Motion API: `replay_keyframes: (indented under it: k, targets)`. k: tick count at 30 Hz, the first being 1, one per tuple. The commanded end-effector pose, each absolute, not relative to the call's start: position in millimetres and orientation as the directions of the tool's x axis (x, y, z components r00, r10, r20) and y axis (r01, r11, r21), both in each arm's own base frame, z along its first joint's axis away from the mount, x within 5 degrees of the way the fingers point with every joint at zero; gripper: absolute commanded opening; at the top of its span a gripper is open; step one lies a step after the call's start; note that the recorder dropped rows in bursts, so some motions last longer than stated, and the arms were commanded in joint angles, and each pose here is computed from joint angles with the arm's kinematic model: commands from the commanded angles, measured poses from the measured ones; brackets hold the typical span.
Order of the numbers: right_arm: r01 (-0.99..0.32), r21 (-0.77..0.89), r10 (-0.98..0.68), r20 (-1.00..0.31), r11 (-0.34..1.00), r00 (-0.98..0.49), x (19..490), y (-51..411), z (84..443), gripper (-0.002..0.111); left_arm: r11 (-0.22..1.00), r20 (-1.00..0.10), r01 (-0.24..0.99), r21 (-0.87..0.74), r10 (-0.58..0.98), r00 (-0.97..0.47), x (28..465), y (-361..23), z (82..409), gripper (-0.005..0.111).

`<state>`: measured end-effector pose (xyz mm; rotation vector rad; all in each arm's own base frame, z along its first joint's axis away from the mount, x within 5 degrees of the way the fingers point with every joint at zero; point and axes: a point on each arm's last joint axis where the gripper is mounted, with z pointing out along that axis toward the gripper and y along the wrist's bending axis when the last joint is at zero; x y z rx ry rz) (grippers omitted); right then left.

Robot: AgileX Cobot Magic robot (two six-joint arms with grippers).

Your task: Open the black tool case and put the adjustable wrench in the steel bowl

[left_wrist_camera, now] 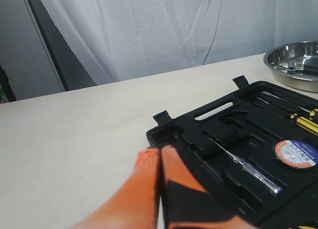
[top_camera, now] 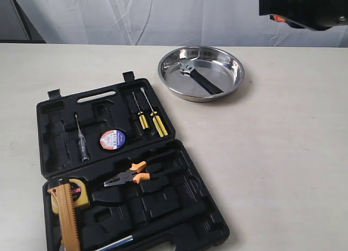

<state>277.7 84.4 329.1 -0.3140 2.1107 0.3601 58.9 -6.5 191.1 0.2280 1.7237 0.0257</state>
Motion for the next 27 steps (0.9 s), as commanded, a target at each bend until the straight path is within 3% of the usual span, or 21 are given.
replay_keyframes:
  k: [1,7,14,18,27]
  targets:
    - [-0.475,0.205,-0.185,-0.735,0.856,-0.652,220,84,341,-0.001,0.981,-0.979,0.135,0.141,0.159,-0.129,59,-7,193,0.000]
    - [-0.573,0.252,-0.331,-0.611,0.780,-0.719,164,80,353,-0.001,0.981,-0.979,0.135,0.141,0.159,-0.129,59,-7,193,0.000]
    - [-0.578,0.304,-0.236,-0.697,0.758,-0.677,143,80,372,-0.001,0.981,-0.979,0.135,0.141,0.159,-0.129,59,-7,193,0.000]
    - [-0.536,0.158,-0.163,-0.850,0.829,-0.501,138,67,373,-0.001,0.981,-0.979,0.135,0.141,0.159,-0.129,59,-7,193,0.000]
    - [-0.297,0.107,0.048,-0.979,0.949,-0.200,96,31,283,-0.001,0.981,-0.979,0.135,0.141,0.159,-0.129,59,-7,193,0.000]
